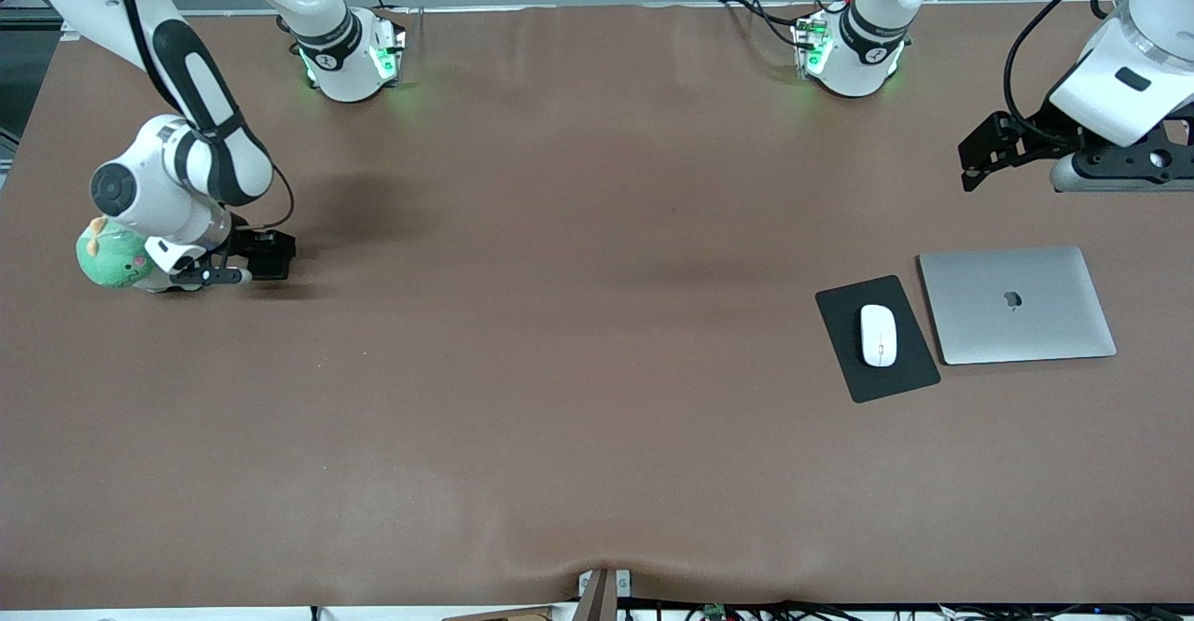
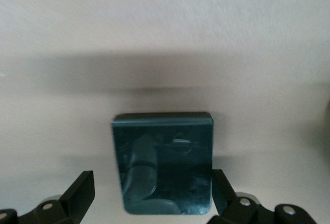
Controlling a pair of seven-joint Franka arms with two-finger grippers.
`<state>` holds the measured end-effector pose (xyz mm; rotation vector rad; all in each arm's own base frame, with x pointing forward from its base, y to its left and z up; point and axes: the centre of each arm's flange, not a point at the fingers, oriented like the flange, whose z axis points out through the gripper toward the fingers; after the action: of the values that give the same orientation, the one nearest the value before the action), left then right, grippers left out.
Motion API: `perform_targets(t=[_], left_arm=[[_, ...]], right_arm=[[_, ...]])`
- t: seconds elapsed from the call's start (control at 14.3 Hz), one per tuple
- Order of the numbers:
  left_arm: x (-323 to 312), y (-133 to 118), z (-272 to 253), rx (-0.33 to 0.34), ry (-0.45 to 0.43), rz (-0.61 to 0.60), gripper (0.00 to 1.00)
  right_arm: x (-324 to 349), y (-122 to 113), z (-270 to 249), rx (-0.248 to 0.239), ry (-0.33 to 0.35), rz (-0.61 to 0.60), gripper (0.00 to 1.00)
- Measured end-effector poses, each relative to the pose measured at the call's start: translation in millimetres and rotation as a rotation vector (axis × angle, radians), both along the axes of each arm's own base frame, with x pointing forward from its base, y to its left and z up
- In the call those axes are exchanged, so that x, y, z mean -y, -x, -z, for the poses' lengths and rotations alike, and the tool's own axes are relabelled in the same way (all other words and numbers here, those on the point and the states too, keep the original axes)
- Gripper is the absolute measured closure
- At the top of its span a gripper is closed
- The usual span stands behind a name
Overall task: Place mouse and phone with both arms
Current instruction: 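Lower the phone beside the green plush and open the right gripper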
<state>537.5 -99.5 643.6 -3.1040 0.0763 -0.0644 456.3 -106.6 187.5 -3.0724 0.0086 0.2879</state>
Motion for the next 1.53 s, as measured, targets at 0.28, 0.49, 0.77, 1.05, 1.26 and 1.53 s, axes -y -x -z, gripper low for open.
perform_targets(t=[0.28,0.49,0.77,1.05,1.26,1.53], left_arm=[[-2.4,-5.9,7.3,-0.013,0.000,-0.004,0.00],[-2.8,-7.2,2.2,-0.002,0.003,-0.006,0.00],[-15.3,-6.5,-0.6,-0.016,0.001,-0.029,0.00],[-23.9,-6.1,-3.0,-0.020,0.000,-0.043,0.00],[-27.4,-6.4,-3.3,-0.020,0.000,-0.049,0.00],[-37.0,-7.2,-2.9,-0.024,-0.001,-0.066,0.00]], right_arm=[[0.5,-47.7,-45.7,-0.026,-0.037,-0.015,0.00],[-0.7,-86.2,-98.4,-0.042,-0.065,-0.035,0.00],[-3.4,-124.6,-169.5,-0.013,-0.077,-0.062,0.00],[-7.0,-144.6,-212.1,0.013,-0.075,-0.083,0.00],[-21.3,-168.2,-257.4,-0.036,-0.082,-0.122,0.00],[-30.6,-192.0,-293.4,-0.026,-0.070,-0.152,0.00]])
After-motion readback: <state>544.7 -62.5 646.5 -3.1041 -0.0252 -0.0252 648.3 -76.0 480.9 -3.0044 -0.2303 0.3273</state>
